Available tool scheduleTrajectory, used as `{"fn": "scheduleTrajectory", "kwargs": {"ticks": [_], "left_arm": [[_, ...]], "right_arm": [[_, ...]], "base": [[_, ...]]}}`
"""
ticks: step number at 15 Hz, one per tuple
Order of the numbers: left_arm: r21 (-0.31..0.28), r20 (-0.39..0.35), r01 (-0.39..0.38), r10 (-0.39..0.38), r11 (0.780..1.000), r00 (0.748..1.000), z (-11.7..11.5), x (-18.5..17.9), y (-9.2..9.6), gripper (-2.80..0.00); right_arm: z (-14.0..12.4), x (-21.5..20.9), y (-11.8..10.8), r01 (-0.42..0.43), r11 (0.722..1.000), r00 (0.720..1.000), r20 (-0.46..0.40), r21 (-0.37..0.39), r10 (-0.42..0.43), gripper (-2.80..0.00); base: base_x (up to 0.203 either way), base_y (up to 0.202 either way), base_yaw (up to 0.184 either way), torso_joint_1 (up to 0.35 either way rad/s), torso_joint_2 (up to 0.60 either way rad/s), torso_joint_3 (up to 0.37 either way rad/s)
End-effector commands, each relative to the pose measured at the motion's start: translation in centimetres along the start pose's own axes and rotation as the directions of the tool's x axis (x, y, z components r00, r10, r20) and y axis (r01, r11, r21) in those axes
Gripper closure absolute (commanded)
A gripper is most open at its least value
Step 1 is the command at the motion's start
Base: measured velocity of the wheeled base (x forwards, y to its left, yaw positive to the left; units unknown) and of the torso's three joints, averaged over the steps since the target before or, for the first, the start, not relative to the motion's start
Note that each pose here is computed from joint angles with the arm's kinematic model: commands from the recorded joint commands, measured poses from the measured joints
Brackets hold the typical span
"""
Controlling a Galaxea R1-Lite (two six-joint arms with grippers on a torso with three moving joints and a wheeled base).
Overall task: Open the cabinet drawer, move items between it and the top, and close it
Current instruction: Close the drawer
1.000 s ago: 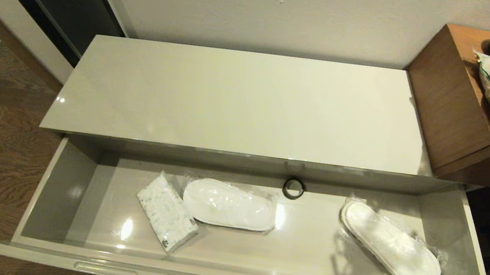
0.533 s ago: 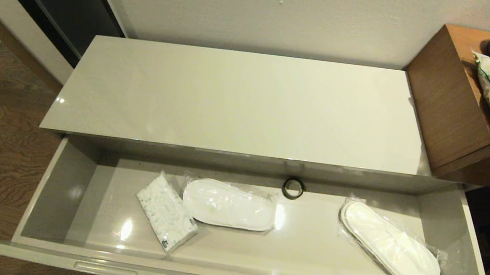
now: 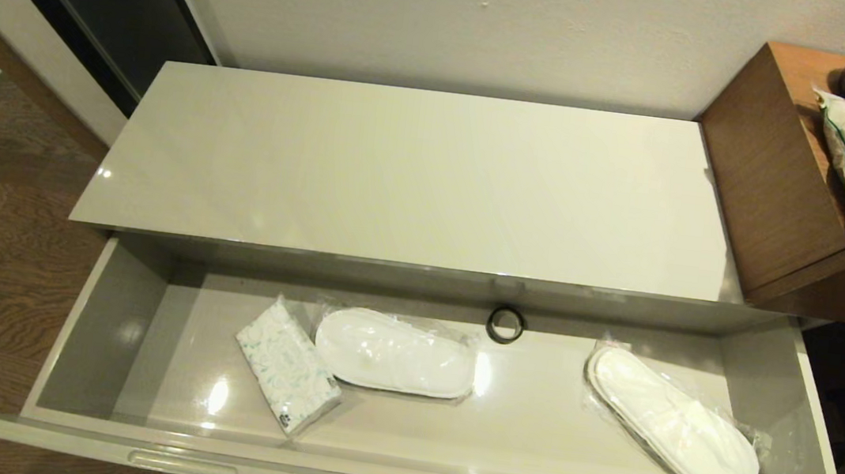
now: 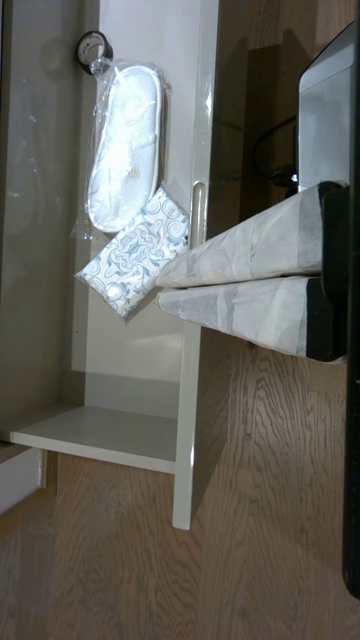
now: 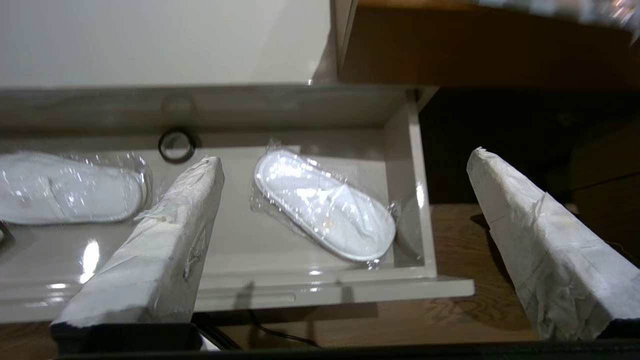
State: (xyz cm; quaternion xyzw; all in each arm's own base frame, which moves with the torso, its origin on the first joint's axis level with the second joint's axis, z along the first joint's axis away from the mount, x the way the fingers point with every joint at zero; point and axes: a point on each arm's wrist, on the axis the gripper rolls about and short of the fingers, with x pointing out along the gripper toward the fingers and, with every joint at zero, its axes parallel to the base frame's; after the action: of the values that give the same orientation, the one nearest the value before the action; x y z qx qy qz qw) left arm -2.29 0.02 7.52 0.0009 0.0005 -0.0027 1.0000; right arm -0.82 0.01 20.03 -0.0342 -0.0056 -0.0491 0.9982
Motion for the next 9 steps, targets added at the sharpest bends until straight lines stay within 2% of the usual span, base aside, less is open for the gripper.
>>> {"fn": "scheduleTrajectory", "kwargs": {"ticks": [1,3,5,6,7,8,9], "left_arm": [[0.0,-0.001,-0.001,0.001,1.0,1.0,0.0,0.0,0.0,0.0],[0.0,-0.002,-0.001,0.001,1.0,1.0,0.0,0.0,0.0,0.0],[0.0,-0.002,-0.001,0.001,1.0,1.0,0.0,0.0,0.0,0.0],[0.0,-0.002,-0.001,0.001,1.0,1.0,0.0,0.0,0.0,0.0],[0.0,-0.002,-0.001,0.001,1.0,1.0,0.0,0.0,0.0,0.0],[0.0,-0.002,-0.001,0.001,1.0,1.0,0.0,0.0,0.0,0.0],[0.0,-0.002,-0.001,0.001,1.0,1.0,0.0,0.0,0.0,0.0]], "right_arm": [[-4.6,0.1,0.3,-0.017,1.0,0.999,0.042,0.0,0.017,-2.8],[-8.1,0.6,0.6,-0.067,0.998,0.996,0.051,-0.015,0.067,-2.8],[-8.8,0.3,0.7,-0.087,0.996,0.991,0.1,-0.032,0.09,-2.8],[-9.5,0.2,0.7,-0.09,0.995,0.995,0.045,-0.032,0.091,-2.8],[-10.9,-0.1,0.8,-0.095,0.995,0.994,-0.061,-0.019,0.094,-2.8],[-11.9,-0.6,0.8,-0.098,0.995,0.99,-0.1,0.005,0.098,-2.8],[-12.1,-0.9,0.8,-0.097,0.995,0.991,-0.088,0.027,0.099,-2.8]], "base": [[0.0,0.0,0.0,0.0,0.0,0.0],[0.0,0.0,0.0,0.0,0.0,0.0],[0.0,0.0,0.0,0.0,0.0,0.0],[0.0,0.0,0.0,0.0,0.0,0.0],[0.0,0.0,0.0,0.0,0.0,0.0],[0.0,0.0,0.0,0.0,0.0,0.0],[0.0,0.0,0.0,0.0,0.0,0.0]]}}
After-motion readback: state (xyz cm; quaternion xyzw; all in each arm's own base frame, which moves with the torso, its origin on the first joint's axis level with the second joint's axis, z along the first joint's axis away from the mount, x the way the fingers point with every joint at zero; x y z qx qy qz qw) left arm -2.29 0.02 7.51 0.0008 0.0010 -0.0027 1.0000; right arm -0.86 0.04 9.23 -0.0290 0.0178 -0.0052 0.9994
